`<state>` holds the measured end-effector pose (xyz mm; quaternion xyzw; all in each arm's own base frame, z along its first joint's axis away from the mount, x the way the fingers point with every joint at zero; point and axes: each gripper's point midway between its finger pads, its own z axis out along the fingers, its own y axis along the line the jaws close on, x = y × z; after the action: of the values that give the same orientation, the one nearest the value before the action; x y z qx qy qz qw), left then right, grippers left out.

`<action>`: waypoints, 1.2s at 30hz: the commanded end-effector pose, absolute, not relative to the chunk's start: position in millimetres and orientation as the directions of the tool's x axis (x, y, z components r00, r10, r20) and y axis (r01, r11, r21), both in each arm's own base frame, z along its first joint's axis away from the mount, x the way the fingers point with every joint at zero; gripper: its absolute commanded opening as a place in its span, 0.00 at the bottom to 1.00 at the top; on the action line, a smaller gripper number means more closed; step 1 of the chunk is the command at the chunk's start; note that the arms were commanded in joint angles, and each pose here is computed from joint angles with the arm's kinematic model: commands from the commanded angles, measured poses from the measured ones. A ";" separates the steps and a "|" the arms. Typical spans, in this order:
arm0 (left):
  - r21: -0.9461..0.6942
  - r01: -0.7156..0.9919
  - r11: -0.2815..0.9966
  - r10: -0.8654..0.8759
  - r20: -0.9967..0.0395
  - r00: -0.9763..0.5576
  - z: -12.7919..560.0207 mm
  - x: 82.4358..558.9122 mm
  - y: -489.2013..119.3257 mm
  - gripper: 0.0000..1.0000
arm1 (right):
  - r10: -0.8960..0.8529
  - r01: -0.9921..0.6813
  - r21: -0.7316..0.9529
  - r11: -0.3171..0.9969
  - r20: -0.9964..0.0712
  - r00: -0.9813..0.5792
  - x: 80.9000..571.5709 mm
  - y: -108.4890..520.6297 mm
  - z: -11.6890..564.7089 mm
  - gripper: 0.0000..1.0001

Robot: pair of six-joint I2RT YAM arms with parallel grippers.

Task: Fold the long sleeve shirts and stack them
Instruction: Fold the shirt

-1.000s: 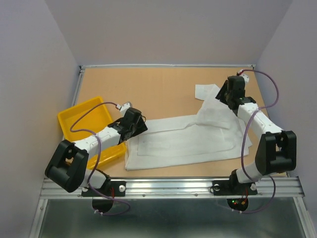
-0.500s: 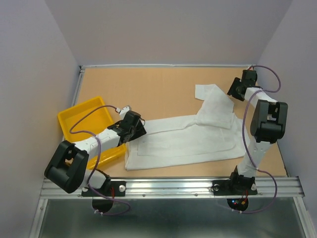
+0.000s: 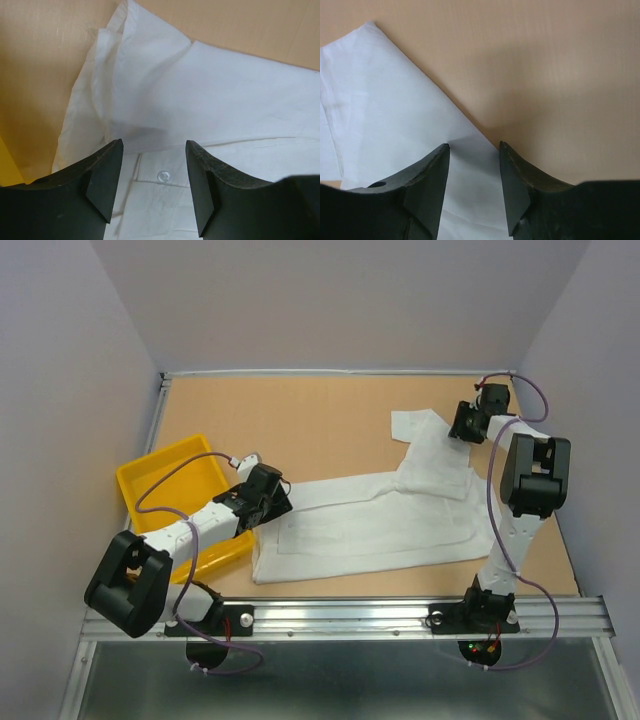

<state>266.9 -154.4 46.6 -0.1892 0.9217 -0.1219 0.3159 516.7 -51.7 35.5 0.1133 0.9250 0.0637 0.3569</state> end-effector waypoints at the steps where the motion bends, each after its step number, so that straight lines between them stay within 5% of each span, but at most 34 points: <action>1: -0.331 -0.273 0.903 -0.420 -0.549 -0.722 48.4 266.4 -150.7 0.64 | 0.213 0.101 0.202 0.974 -0.675 -0.706 529.3 -48.2 45.2 0.45; 2: -0.334 -0.273 0.902 -0.421 -0.547 -0.724 47.9 265.7 -151.0 0.64 | 0.213 0.096 0.206 0.974 -0.678 -0.704 528.4 -47.0 48.8 0.24; 4: -0.342 -0.271 0.900 -0.425 -0.549 -0.720 50.5 266.1 -151.6 0.64 | 0.208 0.085 0.207 0.975 -0.697 -0.686 527.8 -45.9 64.1 0.01; 12: -0.369 -0.267 0.890 -0.444 -0.577 -0.685 67.8 274.6 -152.9 0.63 | 0.244 0.025 0.286 0.958 -0.766 -0.595 496.4 -21.0 146.0 0.01; 16: -0.364 -0.270 0.892 -0.445 -0.591 -0.673 73.0 279.3 -151.7 0.63 | 0.238 -0.095 0.348 0.933 -0.792 -0.562 445.1 39.4 189.9 0.01; 22: -0.373 -0.264 0.890 -0.448 -0.600 -0.662 82.3 283.9 -153.5 0.63 | 0.142 -0.256 0.463 0.849 -0.665 -0.733 325.4 154.1 135.1 0.01; 28: -0.383 -0.265 0.885 -0.456 -0.600 -0.657 86.2 283.5 -153.7 0.63 | -0.046 -0.354 0.509 0.785 -0.522 -0.852 215.5 225.5 81.5 0.06; 31: -0.389 -0.267 0.882 -0.462 -0.601 -0.652 87.2 282.5 -152.9 0.63 | -0.152 -0.393 0.523 0.756 -0.444 -0.883 179.4 243.2 68.8 0.23; 32: -0.389 -0.268 0.881 -0.464 -0.601 -0.651 86.9 282.0 -152.3 0.63 | -0.175 -0.404 0.528 0.747 -0.431 -0.885 174.8 247.7 70.4 0.36; 36: -0.386 -0.269 0.882 -0.462 -0.598 -0.655 85.0 280.6 -152.4 0.63 | -0.257 -0.431 0.478 0.765 -0.387 -0.886 161.1 242.0 74.8 0.55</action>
<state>275.1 -152.5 70.1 -0.1969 0.9091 -0.1277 0.3441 162.0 243.7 58.1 -0.1803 0.9216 0.3045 0.1591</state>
